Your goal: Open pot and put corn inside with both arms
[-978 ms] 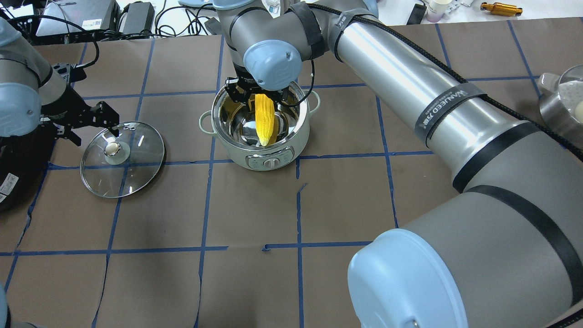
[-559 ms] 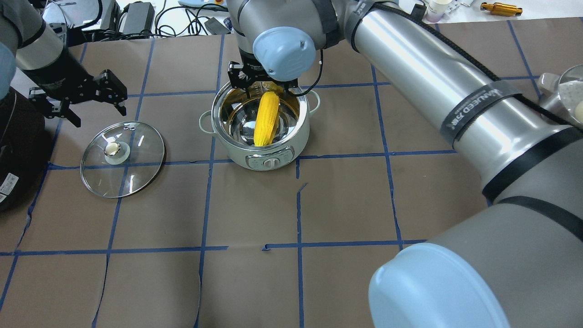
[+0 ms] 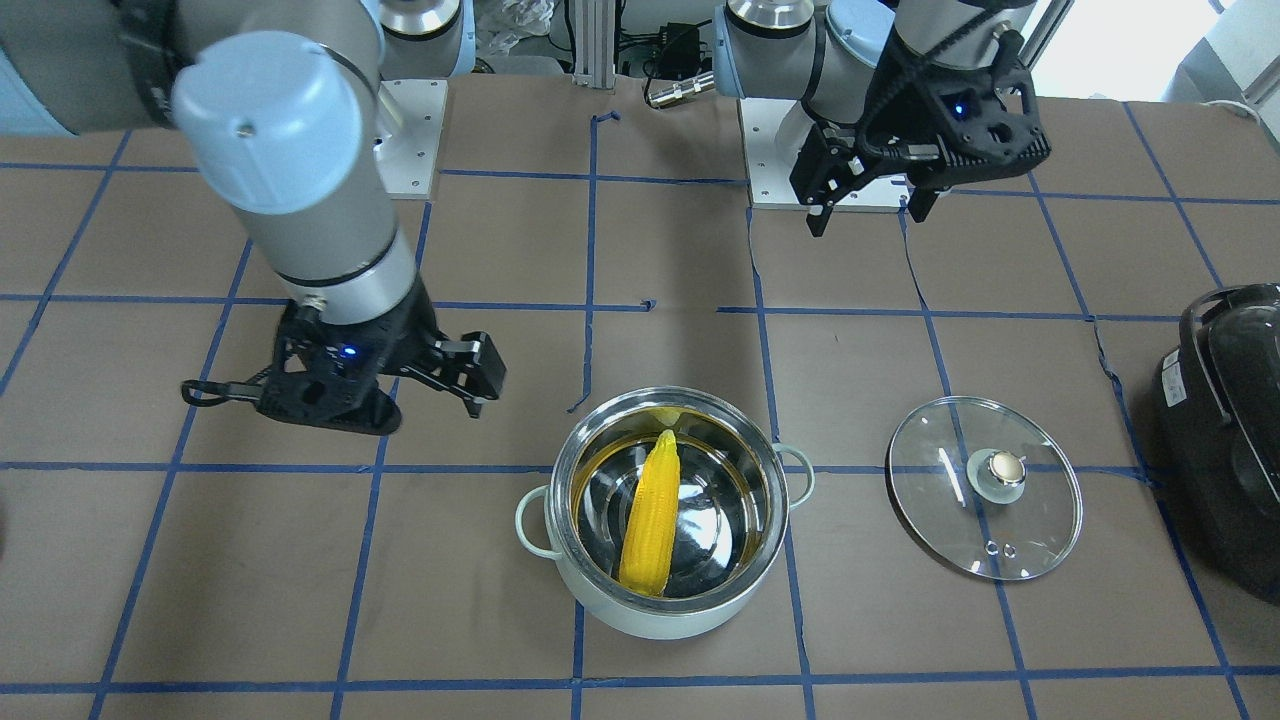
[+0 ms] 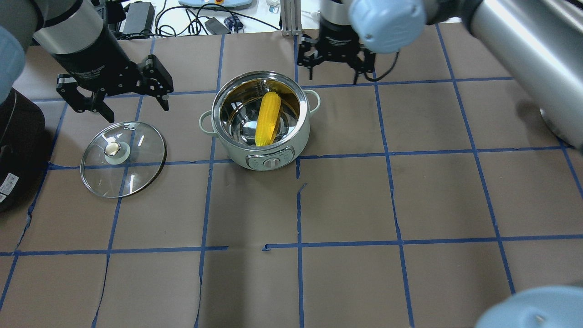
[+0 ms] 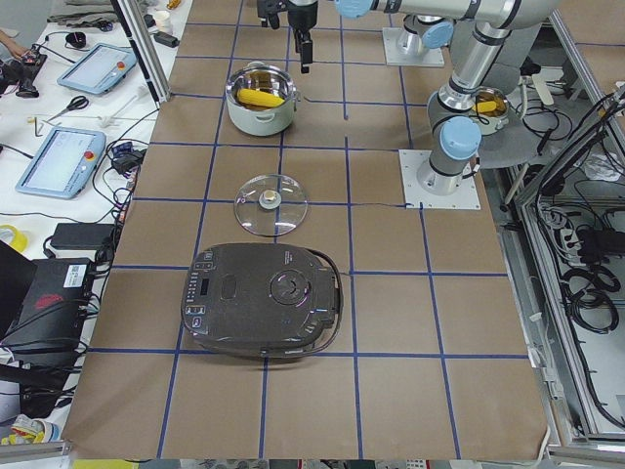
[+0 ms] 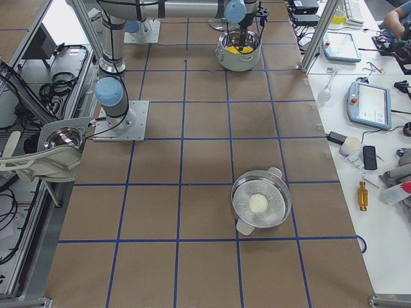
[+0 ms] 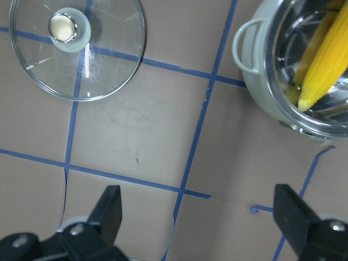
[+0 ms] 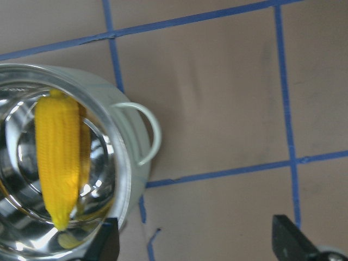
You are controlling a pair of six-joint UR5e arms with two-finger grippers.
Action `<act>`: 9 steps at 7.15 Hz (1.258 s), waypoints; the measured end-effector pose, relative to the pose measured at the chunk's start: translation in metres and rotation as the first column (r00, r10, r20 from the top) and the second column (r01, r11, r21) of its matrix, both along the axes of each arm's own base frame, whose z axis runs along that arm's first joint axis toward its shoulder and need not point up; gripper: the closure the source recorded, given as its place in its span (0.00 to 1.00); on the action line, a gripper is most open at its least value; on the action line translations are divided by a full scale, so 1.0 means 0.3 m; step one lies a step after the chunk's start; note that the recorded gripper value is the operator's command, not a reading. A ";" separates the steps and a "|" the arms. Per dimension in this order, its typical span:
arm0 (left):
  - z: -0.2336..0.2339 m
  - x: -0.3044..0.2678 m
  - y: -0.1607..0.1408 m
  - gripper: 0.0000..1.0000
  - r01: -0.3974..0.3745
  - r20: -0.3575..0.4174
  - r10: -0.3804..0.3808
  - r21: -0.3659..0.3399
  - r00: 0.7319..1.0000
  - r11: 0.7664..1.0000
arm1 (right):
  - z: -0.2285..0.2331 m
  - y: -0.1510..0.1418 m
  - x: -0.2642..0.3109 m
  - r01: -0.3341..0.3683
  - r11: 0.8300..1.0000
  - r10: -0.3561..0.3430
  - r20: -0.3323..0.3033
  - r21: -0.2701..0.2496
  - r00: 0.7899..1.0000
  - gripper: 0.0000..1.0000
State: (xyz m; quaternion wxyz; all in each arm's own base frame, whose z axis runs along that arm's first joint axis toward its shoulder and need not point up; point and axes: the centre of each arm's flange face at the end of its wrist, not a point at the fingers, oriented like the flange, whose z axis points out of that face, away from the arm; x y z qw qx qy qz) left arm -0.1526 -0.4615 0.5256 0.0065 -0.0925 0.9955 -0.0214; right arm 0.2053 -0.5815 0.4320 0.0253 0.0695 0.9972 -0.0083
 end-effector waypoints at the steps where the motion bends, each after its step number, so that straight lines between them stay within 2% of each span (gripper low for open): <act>1: 0.014 -0.038 0.013 0.01 0.068 -0.012 -0.068 -0.022 0.998 0.997 | 0.017 0.069 -0.155 -0.035 0.999 0.035 -0.003 0.000 0.999 0.00; 2: 0.027 -0.053 0.014 0.01 0.151 -0.026 -0.153 -0.051 0.988 0.987 | 0.035 0.139 -0.265 -0.064 0.998 0.064 -0.010 -0.002 0.998 0.00; 3: 0.048 -0.056 0.021 0.01 0.187 -0.032 -0.190 -0.074 0.981 0.980 | 0.061 0.209 -0.323 -0.073 0.997 0.073 -0.035 0.007 0.997 0.00; 5: 0.075 -0.040 0.024 0.00 0.182 -0.029 -0.186 -0.100 0.982 0.978 | 0.095 0.299 -0.363 -0.035 0.998 0.040 -0.100 0.056 0.994 0.00; 7: 0.098 0.022 0.014 0.00 0.148 -0.023 -0.152 -0.114 0.988 0.982 | 0.122 0.322 -0.337 0.008 0.998 -0.002 -0.110 0.055 0.994 0.00; 9: 0.109 0.052 0.018 0.00 0.137 -0.006 -0.138 -0.121 0.990 0.983 | 0.140 0.331 -0.313 -0.006 0.999 0.011 -0.111 0.046 0.994 0.00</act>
